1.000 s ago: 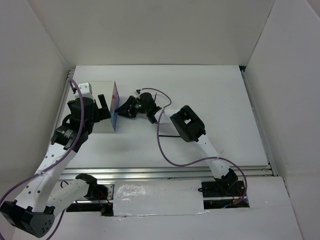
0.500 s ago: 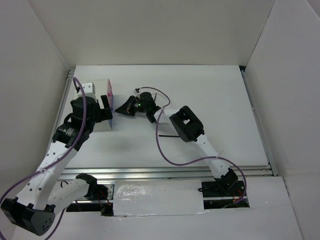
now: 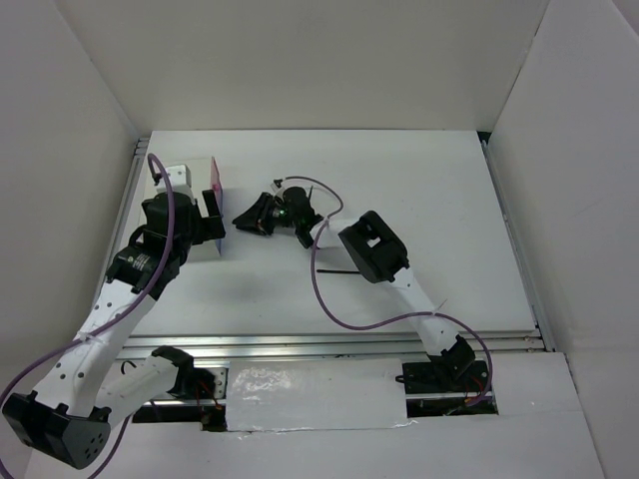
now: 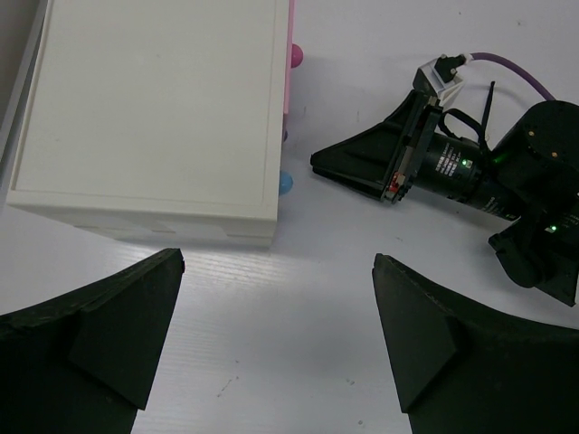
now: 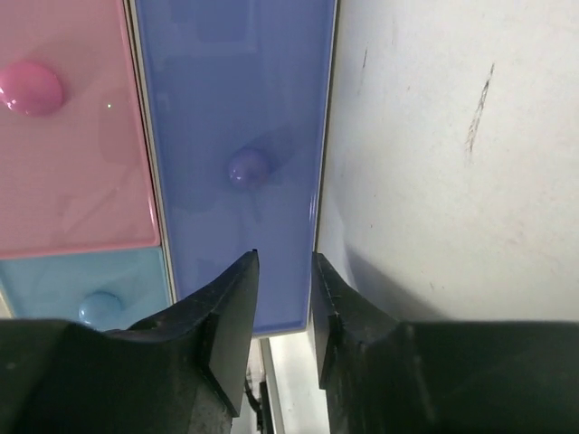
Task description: Organize the makeup
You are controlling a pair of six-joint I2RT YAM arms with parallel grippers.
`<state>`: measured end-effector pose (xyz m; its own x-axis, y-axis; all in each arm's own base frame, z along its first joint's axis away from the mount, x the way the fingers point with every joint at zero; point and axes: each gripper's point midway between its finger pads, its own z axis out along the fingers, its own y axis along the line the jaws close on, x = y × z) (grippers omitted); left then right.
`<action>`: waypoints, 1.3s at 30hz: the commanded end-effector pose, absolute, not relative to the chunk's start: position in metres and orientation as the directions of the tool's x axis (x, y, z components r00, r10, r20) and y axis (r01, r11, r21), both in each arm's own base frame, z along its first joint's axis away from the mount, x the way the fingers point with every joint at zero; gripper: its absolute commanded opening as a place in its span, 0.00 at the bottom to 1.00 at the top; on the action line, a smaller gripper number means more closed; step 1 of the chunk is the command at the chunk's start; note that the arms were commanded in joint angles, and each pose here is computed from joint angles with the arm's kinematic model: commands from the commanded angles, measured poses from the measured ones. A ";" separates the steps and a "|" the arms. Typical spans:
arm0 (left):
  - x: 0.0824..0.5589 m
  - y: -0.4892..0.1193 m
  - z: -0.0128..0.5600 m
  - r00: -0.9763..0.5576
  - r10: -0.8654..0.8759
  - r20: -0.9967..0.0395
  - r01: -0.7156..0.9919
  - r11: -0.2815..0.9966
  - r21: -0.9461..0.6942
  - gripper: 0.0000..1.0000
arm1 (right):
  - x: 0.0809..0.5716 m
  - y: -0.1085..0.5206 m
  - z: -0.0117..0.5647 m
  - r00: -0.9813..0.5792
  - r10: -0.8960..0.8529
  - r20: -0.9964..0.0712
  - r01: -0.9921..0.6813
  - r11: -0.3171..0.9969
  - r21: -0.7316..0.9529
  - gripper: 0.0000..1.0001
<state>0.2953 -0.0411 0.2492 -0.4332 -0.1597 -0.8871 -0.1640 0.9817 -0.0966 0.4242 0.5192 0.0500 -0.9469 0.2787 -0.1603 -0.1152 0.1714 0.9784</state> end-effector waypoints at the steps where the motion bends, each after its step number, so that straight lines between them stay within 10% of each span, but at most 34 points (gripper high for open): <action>1: 0.301 -0.036 0.268 -0.373 -0.171 -0.912 -0.186 0.977 -0.107 0.99 | 0.434 0.526 0.098 -0.933 0.286 -0.219 -0.193 0.119 0.974 0.38; 39: 0.299 -0.026 0.272 -0.357 -0.200 -0.912 -0.227 0.966 -0.123 1.00 | 0.444 0.565 0.084 -0.924 0.370 -0.096 -0.075 0.069 0.995 0.50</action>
